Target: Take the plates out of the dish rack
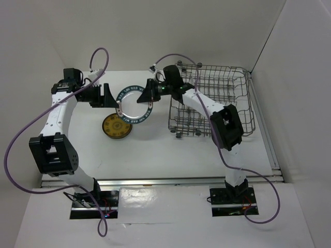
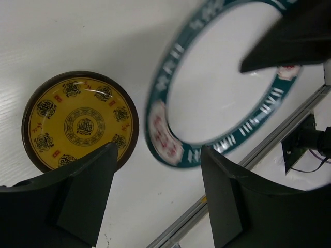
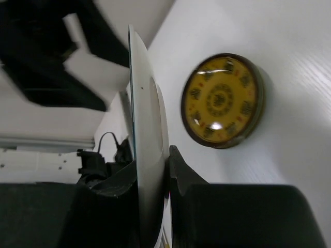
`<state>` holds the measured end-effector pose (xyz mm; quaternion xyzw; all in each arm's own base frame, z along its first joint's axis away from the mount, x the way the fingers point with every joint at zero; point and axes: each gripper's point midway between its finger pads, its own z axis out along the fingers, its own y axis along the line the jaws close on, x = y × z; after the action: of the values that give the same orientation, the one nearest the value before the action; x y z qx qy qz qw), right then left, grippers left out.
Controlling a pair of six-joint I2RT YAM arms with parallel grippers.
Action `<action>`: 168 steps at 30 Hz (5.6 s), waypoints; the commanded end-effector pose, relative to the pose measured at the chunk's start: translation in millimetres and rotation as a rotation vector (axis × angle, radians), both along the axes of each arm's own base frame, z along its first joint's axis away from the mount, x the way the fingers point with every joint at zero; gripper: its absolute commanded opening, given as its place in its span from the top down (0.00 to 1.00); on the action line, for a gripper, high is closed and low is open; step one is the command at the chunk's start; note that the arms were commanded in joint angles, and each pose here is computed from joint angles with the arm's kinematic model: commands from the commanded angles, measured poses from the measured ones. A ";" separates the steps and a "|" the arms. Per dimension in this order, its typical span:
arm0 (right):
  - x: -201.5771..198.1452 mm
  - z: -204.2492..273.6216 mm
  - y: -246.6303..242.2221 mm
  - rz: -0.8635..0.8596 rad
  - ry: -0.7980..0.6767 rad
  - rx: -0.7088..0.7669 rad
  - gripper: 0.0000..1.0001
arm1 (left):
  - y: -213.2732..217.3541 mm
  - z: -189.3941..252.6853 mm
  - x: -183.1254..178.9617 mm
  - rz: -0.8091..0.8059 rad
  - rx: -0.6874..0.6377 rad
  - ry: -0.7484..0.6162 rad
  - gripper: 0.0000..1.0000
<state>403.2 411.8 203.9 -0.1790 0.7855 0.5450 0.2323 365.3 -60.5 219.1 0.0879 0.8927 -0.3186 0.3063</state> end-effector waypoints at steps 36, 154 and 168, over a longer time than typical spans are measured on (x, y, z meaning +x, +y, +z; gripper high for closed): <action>76.9 27.1 2.7 0.041 -0.206 0.071 0.00 | 25.5 -23.0 89.7 -0.012 -0.308 0.094 1.00; 11.5 64.3 -43.9 0.116 -0.276 0.149 1.00 | -67.7 4.6 61.1 -0.281 -0.052 -0.094 0.21; 22.1 46.0 -30.9 0.107 -0.235 0.115 0.59 | -60.6 3.4 64.9 -0.296 -0.325 0.037 1.00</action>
<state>420.0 371.2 221.2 -0.2477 0.7262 0.5862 0.2601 419.0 -136.5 215.1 0.1980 0.8166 -0.4852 0.2418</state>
